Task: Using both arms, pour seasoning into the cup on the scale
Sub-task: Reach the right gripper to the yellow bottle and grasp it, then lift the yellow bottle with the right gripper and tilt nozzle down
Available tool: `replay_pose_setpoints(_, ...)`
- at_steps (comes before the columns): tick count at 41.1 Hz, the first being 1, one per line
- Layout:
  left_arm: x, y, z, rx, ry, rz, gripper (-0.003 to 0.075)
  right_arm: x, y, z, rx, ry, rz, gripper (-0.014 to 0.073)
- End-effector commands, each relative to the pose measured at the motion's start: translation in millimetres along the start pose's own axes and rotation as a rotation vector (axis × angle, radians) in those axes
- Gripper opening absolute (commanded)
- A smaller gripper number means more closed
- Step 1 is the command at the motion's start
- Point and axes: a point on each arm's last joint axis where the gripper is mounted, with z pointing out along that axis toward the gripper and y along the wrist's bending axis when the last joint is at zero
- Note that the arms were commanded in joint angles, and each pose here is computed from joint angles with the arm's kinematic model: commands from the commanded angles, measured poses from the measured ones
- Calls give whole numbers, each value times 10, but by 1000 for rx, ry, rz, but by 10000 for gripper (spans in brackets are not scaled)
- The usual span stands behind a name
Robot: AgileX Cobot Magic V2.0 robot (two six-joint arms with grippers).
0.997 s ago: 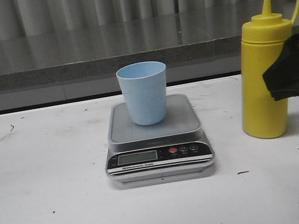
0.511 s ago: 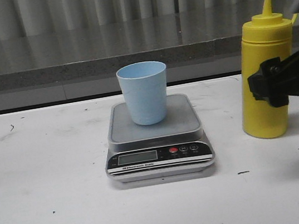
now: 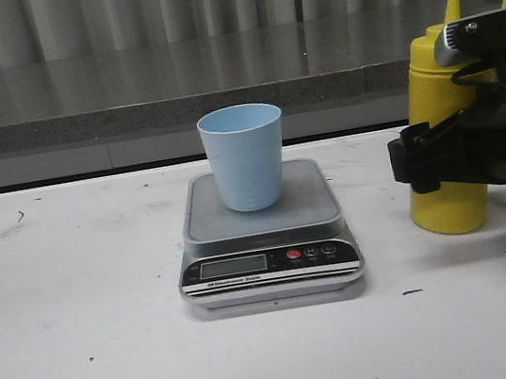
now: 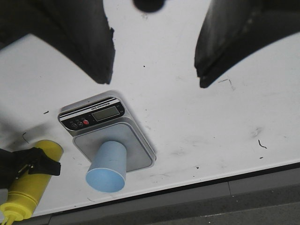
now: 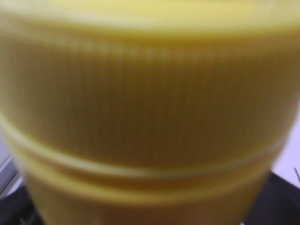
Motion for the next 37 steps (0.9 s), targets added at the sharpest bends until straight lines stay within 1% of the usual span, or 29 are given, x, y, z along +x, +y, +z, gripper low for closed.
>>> replay_pose_setpoints(1, -133, -9, -25, 7, -91, -12, 388, -226, 9, 12, 0, -149, 36, 507)
replay_pose_setpoints(2, -133, -9, -25, 7, -91, -12, 388, -226, 9, 12, 0, -149, 36, 474)
replay_pose_setpoints(5, -133, -9, -25, 7, -91, -12, 388, -230, 9, 10, 0, -150, 36, 412)
replay_pose_setpoints(7, -133, -9, -25, 7, -91, -12, 388, -245, 9, 3, 0, -155, 36, 390)
replay_pose_setpoints(11, -133, -9, -25, 7, -91, -12, 388, -341, 7, -37, -3, -167, 32, 388)
replay_pose_setpoints(16, -133, -9, -25, 7, -91, -12, 388, -539, 14, -100, -11, -153, -13, 376)
replay_pose_setpoints(24, -133, -9, -25, 7, -91, -12, 388, -939, 65, -156, -55, -53, -163, 372)
replay_pose_setpoints(32, -133, -9, -25, 7, -91, -12, 388, -1370, 162, -179, -160, 77, -386, 372)
replay_pose_setpoints(37, -133, -9, -25, 7, -91, -12, 388, -1615, 224, -148, -230, 164, -486, 372)
